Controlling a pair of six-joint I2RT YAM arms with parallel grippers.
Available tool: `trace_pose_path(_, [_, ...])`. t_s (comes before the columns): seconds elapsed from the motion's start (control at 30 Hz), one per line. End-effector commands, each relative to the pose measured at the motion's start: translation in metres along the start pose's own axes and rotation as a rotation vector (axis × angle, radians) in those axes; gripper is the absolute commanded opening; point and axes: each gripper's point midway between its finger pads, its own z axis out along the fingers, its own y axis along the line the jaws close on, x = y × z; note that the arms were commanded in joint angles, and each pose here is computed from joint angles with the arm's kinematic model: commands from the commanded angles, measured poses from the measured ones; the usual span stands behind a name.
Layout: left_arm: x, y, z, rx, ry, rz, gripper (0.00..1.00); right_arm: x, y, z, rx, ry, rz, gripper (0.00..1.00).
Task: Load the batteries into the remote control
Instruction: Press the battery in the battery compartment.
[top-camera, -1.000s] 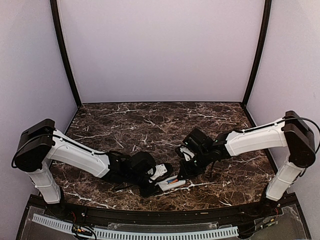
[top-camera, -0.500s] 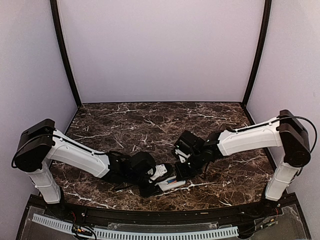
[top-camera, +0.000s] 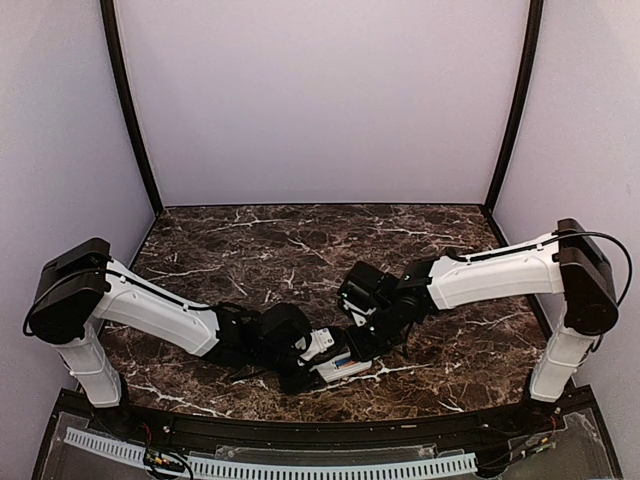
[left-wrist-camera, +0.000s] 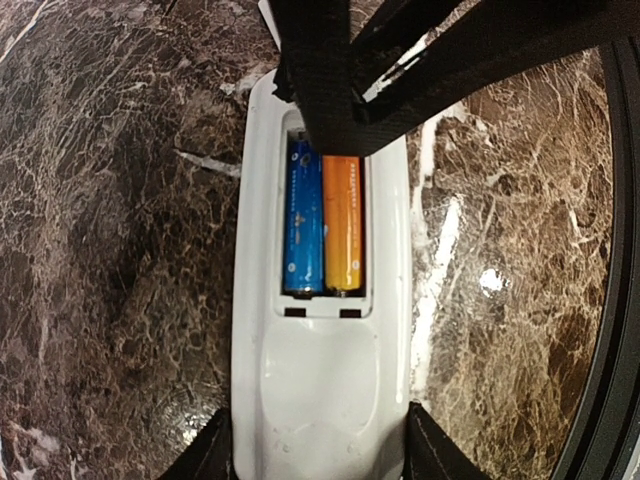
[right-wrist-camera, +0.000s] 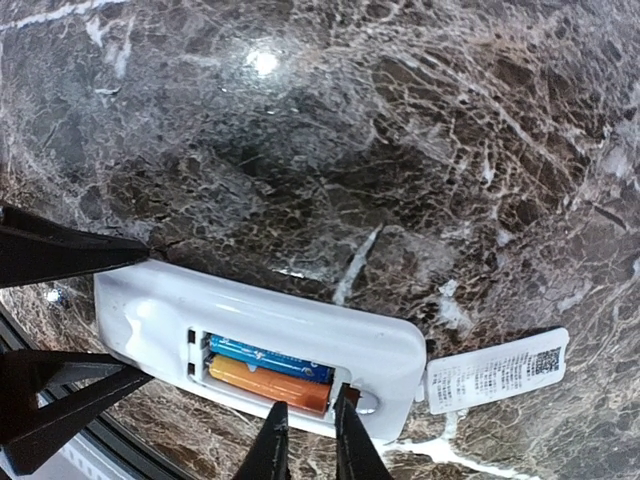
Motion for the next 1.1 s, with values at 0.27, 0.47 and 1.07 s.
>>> trace_pose_path(0.27, [0.055, -0.006, 0.01, 0.032, 0.178, -0.017, 0.31, -0.013, 0.023, -0.012, -0.252, -0.017, 0.042, 0.0])
trace_pose_path(0.47, [0.056, -0.006, 0.009, 0.032, 0.18, -0.016, 0.32, -0.009, 0.018, 0.001, -0.25, 0.014, 0.053, 0.0])
trace_pose_path(1.07, [0.056, -0.006, 0.01, 0.031, 0.182, -0.012, 0.31, 0.009, -0.009, 0.021, -0.144, 0.079, 0.05, 0.0])
